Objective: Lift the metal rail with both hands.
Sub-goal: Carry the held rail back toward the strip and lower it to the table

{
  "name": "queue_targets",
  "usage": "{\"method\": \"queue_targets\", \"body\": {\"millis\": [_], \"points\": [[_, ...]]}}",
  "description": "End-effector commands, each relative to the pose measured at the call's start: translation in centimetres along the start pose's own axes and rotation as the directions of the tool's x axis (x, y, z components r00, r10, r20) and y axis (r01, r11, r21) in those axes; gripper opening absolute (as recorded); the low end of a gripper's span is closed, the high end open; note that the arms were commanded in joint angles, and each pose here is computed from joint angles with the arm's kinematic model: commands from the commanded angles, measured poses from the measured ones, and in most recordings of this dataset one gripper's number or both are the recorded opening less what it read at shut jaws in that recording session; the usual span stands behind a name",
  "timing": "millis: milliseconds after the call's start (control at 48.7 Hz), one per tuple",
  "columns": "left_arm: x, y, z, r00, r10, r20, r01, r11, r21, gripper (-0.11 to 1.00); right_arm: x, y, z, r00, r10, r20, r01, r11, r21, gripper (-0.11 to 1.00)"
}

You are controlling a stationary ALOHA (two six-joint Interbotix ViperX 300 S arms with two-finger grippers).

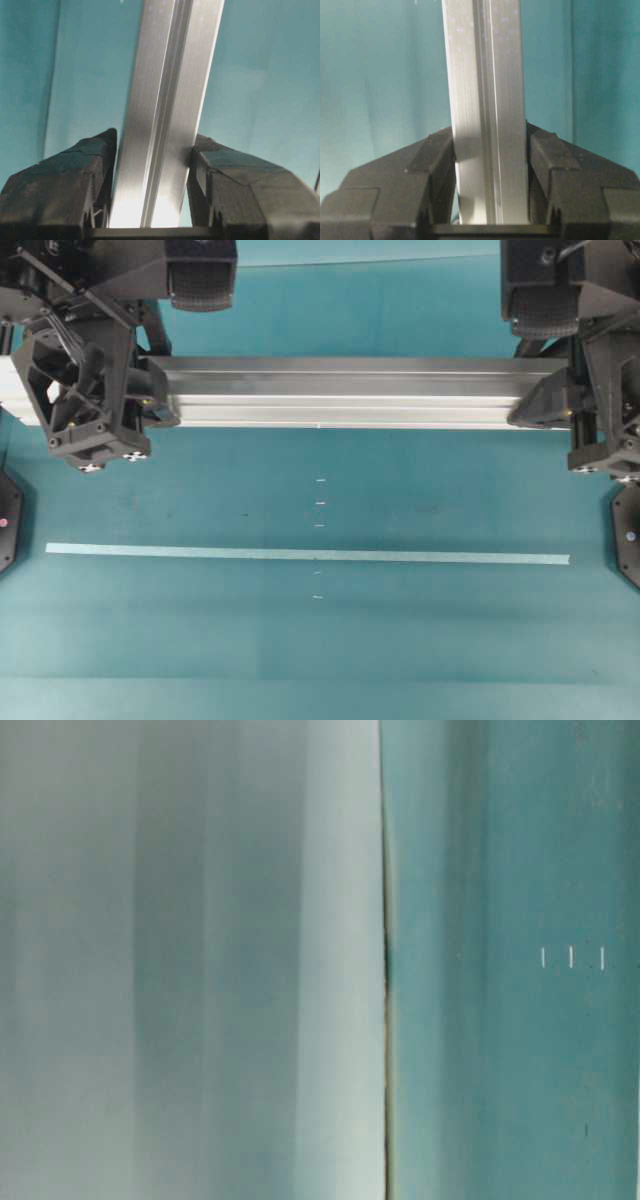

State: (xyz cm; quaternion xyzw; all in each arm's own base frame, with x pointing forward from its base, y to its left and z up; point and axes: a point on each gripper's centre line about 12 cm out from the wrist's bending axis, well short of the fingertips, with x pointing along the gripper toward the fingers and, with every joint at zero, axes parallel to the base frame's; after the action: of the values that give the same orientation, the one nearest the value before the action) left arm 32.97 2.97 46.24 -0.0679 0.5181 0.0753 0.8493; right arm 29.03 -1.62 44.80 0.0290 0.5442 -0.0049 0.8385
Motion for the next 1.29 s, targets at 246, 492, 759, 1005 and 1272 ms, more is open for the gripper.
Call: {"method": "queue_targets", "body": {"millis": [246, 492, 759, 1005, 1272], "points": [[5.1, 0.9, -1.6, 1.000, 0.019, 0.006, -0.019, 0.999, -0.030, 0.35, 6.3, 0.1, -2.3, 0.992, 0.011, -0.124, -0.012, 1.000, -0.007, 0.40], [9.4, 1.1, -3.5, 0.998, 0.025, -0.052, -0.026, 0.999, -0.027, 0.35, 10.9, -0.2, -3.9, 0.989, 0.009, -0.147, -0.009, 1.000, 0.000, 0.40], [13.7, 1.2, -5.3, 0.997, 0.025, -0.070, -0.028, 0.999, -0.036, 0.35, 13.7, -0.2, -5.2, 0.983, 0.011, -0.184, -0.011, 1.000, 0.001, 0.40], [17.3, 1.4, -7.2, 0.998, 0.023, -0.062, -0.026, 0.999, -0.048, 0.35, 17.9, 0.5, -6.0, 0.981, 0.018, -0.193, -0.026, 0.999, -0.042, 0.40], [21.5, 1.5, -9.3, 0.998, 0.021, -0.066, -0.027, 0.996, -0.091, 0.35, 22.9, 0.3, -7.6, 0.978, 0.013, -0.208, -0.030, 0.996, -0.079, 0.38]]}}
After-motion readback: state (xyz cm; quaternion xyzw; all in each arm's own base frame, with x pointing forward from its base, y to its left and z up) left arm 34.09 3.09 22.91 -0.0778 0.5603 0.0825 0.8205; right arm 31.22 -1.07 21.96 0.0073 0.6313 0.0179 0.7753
